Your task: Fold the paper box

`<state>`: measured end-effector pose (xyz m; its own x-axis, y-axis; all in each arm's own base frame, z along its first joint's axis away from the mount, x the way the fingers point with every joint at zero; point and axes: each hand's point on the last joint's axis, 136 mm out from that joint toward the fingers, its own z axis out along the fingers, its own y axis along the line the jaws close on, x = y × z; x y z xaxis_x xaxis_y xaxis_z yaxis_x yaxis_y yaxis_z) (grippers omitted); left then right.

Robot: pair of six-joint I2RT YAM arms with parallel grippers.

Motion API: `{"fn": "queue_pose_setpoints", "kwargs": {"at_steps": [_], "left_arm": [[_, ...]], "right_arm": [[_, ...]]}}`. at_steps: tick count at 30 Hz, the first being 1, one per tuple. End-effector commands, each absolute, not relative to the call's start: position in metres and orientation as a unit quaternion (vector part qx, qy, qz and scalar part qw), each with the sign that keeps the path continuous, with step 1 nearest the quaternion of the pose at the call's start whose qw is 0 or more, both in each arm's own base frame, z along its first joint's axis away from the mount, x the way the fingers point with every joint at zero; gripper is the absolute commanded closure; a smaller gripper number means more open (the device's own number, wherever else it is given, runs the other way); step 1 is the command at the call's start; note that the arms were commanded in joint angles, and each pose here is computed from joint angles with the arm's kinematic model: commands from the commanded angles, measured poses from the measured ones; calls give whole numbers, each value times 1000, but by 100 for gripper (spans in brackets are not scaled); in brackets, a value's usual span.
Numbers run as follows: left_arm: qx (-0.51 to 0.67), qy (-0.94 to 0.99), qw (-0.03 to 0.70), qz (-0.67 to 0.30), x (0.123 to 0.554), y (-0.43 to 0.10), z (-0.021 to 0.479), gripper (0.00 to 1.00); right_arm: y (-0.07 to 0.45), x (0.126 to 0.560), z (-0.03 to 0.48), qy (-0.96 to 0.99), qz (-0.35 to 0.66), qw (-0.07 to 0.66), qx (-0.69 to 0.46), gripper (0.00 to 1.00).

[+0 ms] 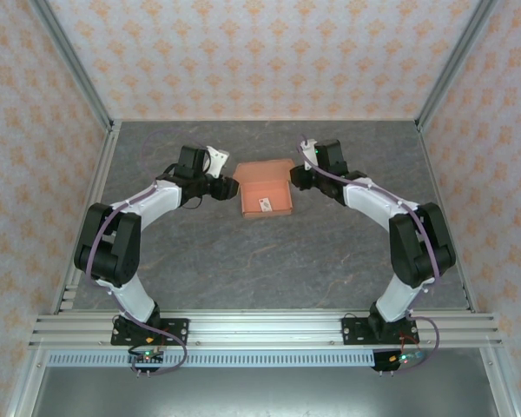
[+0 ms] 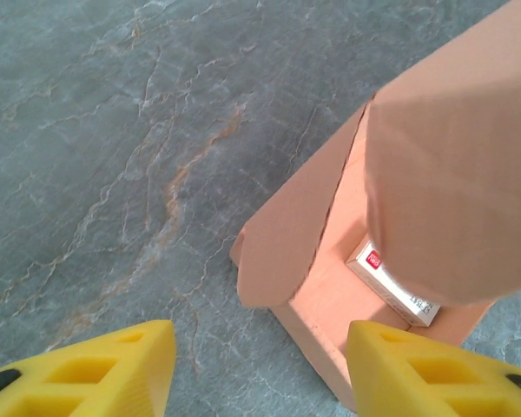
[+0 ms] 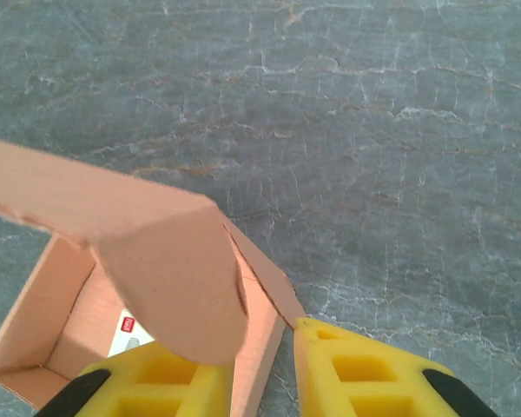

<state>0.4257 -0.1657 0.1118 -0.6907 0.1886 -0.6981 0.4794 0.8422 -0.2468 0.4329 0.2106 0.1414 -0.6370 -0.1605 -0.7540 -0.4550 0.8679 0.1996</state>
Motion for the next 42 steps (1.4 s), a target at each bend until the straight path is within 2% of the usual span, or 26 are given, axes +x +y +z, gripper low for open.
{"fn": "queue_pose_setpoints", "kwargs": {"at_steps": [1,8,16,21,28,33,38,42], "left_arm": [[207,876,380,-213,441,-168,134,47],[208,877,380,-207,454,-169,135,49],[210,878,377,-206,459,-170,129,59],[222,870,384,-214,461,-174,132,61],[227,865,388,-222,462,-178,141,71],[230,867,383,-221,463,-178,141,76],[231,868,378,-223,462,-179,141,79],[231,870,375,-221,462,-178,141,80]], "right_arm": [[215,435,143,888,201,379,-167,76],[216,439,144,890,200,374,-165,76],[218,440,148,889,205,375,-165,77],[217,441,150,890,199,373,-167,78],[201,435,156,891,162,380,-190,77],[185,431,155,889,179,378,-186,76],[181,427,154,879,208,377,-203,71],[185,426,157,851,235,404,-238,62]]}}
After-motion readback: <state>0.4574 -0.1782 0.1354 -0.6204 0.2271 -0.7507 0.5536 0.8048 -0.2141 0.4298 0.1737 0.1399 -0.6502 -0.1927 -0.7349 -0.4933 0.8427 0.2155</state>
